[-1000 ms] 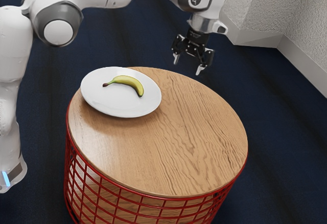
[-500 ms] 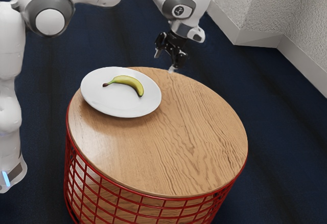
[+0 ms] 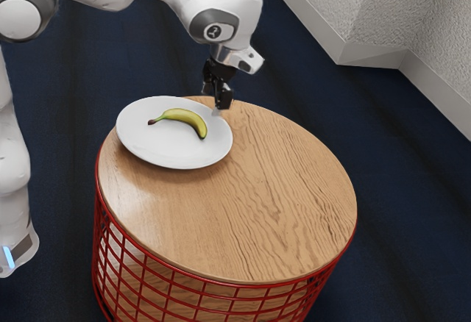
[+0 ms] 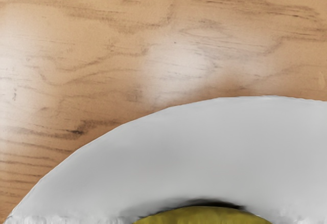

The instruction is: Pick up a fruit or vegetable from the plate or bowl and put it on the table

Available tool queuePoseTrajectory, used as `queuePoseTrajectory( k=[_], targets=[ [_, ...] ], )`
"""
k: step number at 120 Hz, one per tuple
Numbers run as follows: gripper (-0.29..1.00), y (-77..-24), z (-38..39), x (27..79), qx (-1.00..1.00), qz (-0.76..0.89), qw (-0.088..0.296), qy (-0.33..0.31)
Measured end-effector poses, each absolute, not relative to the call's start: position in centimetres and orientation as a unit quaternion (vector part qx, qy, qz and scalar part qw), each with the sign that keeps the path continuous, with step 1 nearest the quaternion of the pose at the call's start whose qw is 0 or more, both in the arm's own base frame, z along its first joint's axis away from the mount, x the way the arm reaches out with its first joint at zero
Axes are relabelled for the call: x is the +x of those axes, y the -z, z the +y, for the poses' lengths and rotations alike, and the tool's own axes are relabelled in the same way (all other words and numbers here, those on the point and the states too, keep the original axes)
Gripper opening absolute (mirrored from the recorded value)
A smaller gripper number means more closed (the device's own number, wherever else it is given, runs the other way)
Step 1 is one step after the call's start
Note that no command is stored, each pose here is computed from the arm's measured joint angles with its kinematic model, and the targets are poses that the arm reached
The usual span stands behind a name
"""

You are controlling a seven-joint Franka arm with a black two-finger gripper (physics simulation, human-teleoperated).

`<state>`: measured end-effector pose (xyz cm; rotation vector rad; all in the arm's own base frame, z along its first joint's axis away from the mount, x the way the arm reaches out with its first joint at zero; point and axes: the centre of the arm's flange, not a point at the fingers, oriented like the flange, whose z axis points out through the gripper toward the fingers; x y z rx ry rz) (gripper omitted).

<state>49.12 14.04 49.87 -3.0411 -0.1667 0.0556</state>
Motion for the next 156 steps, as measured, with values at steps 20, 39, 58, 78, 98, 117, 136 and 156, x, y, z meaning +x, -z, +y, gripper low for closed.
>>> queuePoseTrajectory(
  k=[20,39,58,78,98,117,136,156],
  targets=[
    [0.70,-48.9,14.3,48.1,-0.998,0.004,0.051,-0.025],
    [0.70,-46.6,16.0,46.6,-0.997,0.047,0.041,-0.048],
    [0.70,-46.3,14.7,47.0,-0.992,0.107,0.037,-0.051],
    [0.69,-45.3,12.9,47.4,-0.986,0.158,0.024,-0.055],
    [0.67,-44.8,14.2,46.7,-0.983,0.171,0.015,-0.058],
    [0.61,-44.7,15.9,46.2,-0.983,0.174,0.010,-0.057],
    [0.62,-43.6,16.0,46.2,-0.981,0.186,-0.001,-0.064],
    [0.66,-43.4,16.8,46.0,-0.983,0.174,-0.008,-0.062]
  ],
)
